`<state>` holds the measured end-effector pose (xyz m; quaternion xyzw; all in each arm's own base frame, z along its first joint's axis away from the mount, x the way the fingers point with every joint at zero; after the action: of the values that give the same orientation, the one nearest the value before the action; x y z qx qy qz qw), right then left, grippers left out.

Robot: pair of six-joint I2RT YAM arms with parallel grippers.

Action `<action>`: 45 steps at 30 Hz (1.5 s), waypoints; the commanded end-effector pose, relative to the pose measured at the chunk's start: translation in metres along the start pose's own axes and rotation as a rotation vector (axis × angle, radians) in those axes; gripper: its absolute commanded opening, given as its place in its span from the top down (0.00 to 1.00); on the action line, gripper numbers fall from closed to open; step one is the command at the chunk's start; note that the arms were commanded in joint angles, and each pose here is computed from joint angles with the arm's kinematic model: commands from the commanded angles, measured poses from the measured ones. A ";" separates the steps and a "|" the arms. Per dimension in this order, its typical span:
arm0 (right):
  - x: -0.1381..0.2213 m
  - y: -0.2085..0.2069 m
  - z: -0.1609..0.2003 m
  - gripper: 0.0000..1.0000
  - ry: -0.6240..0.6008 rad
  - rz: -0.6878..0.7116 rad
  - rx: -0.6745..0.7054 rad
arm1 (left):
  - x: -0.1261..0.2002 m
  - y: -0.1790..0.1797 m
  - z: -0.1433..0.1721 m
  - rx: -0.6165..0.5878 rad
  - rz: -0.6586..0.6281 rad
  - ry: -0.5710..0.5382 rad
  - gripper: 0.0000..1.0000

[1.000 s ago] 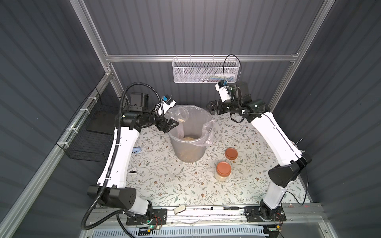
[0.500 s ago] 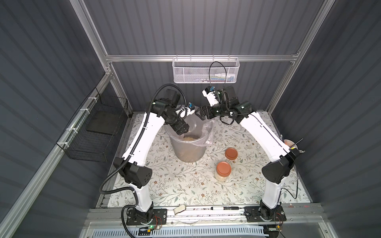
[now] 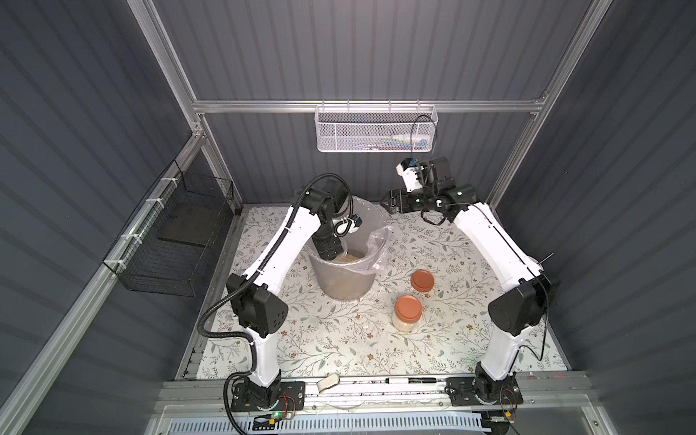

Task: Empty expired oatmeal from jars
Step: Place the trash bin at the center of the board.

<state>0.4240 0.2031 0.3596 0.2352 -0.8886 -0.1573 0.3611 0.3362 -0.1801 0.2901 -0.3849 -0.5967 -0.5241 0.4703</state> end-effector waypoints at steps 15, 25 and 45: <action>-0.038 0.014 0.028 0.19 0.204 -0.116 0.036 | -0.027 -0.005 -0.001 -0.214 0.037 0.144 1.00; -0.051 0.018 0.037 0.49 0.204 0.008 0.121 | -0.045 -0.023 0.006 -0.335 0.095 0.231 1.00; -0.060 0.019 0.046 0.71 0.206 0.001 0.101 | -0.012 -0.020 -0.016 -0.559 -0.048 0.172 1.00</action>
<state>0.4193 0.2613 0.3231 0.2922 -0.8575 -0.0928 0.4131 0.3247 -0.2047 0.2544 -0.4409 -0.3966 -0.6972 0.4029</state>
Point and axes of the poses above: each gripper's point midway between its finger pads, its own x axis back along the fingers, its own y axis along the line the jaws close on, z = x × y, the point moved 6 cm from there along x, back along the fingers, and after that the axes turned 12 degrees about -x, right-handed, at the moved point
